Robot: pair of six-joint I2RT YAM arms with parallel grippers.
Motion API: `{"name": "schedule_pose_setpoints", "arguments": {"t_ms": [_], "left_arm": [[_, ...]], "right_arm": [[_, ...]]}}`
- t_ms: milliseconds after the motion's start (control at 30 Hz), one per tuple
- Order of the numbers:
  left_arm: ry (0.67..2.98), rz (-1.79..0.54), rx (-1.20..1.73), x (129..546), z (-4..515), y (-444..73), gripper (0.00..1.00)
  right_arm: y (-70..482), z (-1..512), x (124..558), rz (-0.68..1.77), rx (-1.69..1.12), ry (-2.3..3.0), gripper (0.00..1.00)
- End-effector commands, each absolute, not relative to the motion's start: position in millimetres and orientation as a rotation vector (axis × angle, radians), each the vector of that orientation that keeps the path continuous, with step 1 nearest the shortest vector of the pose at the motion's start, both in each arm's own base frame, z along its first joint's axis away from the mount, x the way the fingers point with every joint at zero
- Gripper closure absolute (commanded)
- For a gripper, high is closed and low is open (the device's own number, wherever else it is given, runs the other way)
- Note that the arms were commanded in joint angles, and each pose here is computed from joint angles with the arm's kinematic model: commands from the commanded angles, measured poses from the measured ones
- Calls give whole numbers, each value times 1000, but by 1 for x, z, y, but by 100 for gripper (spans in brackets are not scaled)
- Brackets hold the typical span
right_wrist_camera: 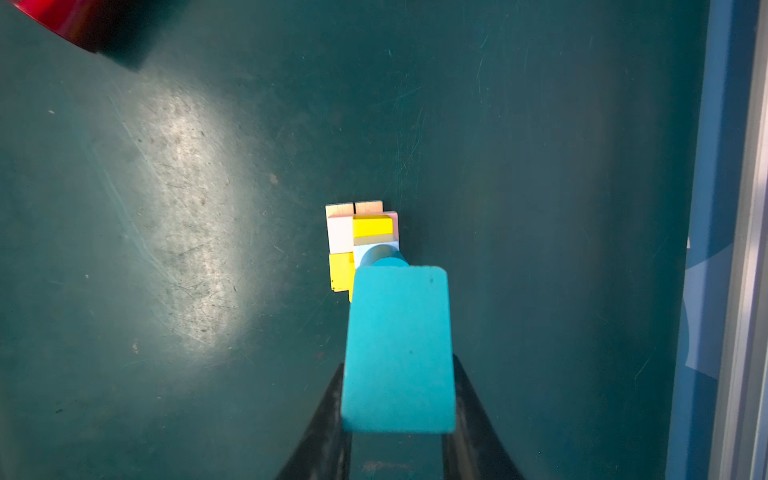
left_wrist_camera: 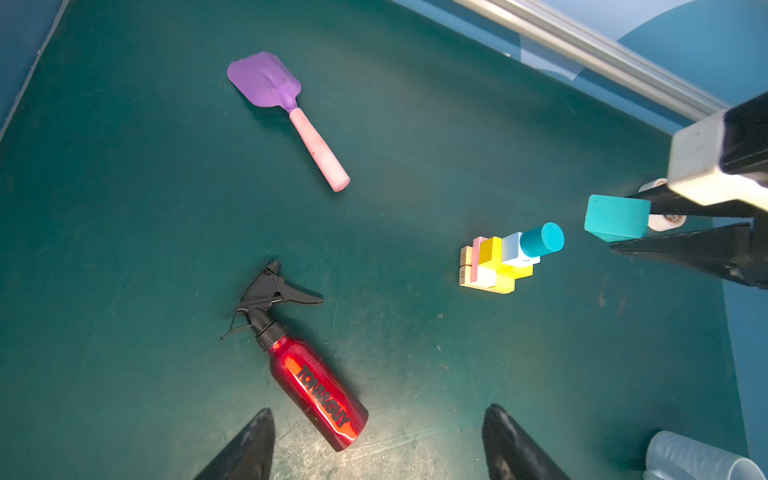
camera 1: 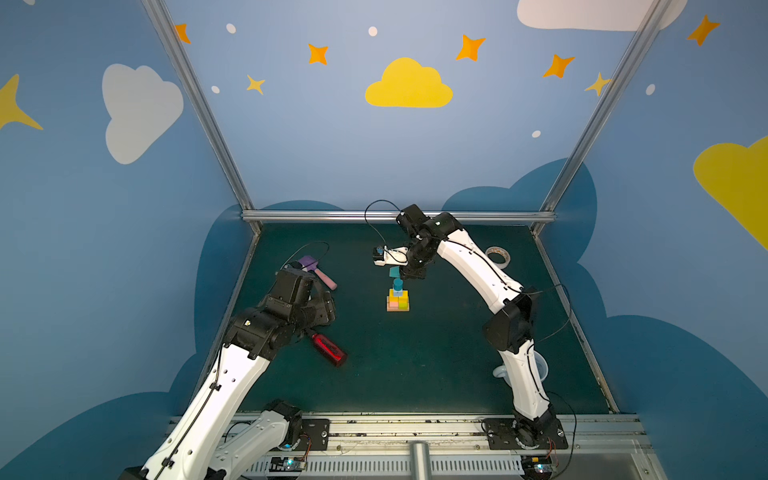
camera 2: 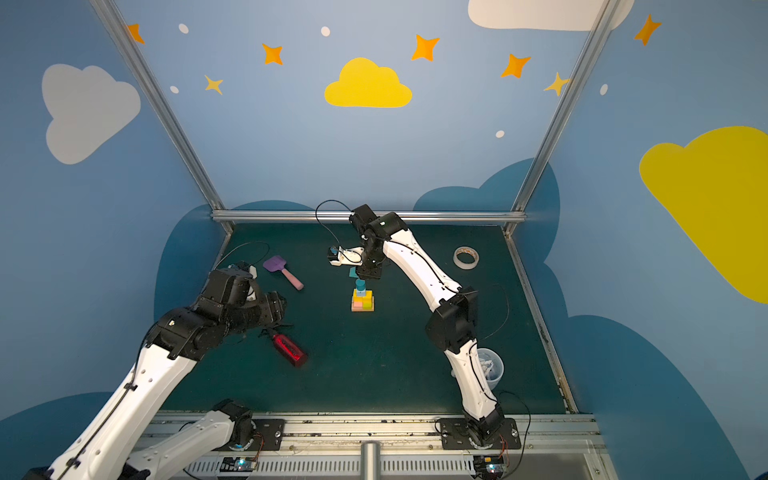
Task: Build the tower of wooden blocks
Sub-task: 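Carry the teal wedge with the right gripper above the teal cylinder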
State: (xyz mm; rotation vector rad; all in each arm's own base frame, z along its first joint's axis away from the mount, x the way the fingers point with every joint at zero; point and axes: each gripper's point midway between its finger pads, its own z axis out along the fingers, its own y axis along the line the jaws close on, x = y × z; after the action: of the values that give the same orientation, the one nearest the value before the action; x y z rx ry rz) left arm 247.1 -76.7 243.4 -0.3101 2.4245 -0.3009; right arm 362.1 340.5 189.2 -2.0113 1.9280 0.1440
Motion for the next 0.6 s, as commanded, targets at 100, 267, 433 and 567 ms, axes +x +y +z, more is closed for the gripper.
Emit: {"name": "schedule_pose_setpoints", "arguments": {"t_ms": [100, 267, 433, 567], "left_arm": [[2447, -288, -301, 247, 236, -75, 22], [2455, -286, -301, 249, 233, -75, 22], [2472, -281, -300, 249, 228, -75, 22], [2475, -283, -298, 250, 227, -75, 22]], "right_arm": [[342, 168, 367, 102, -2048, 1946, 100], [344, 160, 372, 89, -2047, 1951, 100], [346, 156, 369, 97, -2062, 1955, 100], [345, 152, 370, 74, -2074, 1955, 100]]}}
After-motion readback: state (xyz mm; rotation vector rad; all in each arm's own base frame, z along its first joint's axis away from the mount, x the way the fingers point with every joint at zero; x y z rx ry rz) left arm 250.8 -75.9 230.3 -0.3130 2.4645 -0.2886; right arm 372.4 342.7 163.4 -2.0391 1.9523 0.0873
